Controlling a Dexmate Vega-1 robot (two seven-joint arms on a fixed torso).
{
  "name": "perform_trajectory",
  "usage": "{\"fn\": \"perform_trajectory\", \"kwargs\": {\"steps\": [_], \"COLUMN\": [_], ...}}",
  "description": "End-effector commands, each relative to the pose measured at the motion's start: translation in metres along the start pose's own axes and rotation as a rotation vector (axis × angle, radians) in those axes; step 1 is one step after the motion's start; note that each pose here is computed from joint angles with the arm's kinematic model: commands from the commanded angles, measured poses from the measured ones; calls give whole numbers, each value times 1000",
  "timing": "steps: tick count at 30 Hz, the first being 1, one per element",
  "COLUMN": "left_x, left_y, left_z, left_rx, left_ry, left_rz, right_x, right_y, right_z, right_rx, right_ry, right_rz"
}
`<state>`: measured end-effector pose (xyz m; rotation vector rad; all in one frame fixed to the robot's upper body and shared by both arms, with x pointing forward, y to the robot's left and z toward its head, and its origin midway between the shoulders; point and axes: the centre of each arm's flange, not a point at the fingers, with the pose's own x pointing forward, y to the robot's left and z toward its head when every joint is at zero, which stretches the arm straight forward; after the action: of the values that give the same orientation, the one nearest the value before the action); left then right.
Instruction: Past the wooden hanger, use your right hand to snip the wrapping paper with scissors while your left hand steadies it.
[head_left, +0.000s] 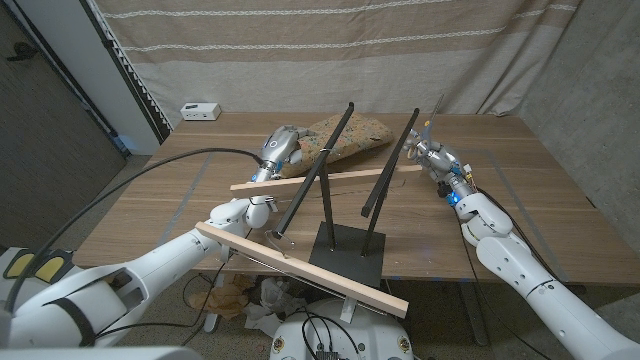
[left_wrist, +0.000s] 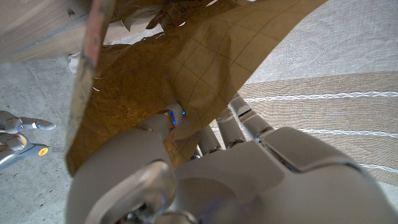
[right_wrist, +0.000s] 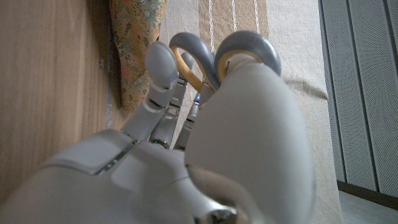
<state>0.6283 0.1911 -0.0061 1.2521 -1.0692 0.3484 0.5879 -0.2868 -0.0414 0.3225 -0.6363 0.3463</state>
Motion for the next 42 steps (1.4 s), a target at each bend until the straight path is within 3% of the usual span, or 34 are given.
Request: {"fn": "perform_trajectory", "kwargs": {"steps": [1,9,15,25,42], "left_x": [-2,-1,0,-1,-5], "left_y": [1,1,2,2,0], "left_z": [0,3,5,8,8], "left_rx": [-1,-1,3,7,6], "left_ry": [4,-2,-6,-4,8], "left_rz": [7,5,7,4,2], "right_x": [1,-1,-2,0,4], "right_y": [1,-1,-2,16,21], "right_z": [-1,2,-1,-1,-4], "right_rx": [58,52,114,326,386], "right_ry": [7,1,-3,-3,10], "right_rz": [27,46,63,142,155]}}
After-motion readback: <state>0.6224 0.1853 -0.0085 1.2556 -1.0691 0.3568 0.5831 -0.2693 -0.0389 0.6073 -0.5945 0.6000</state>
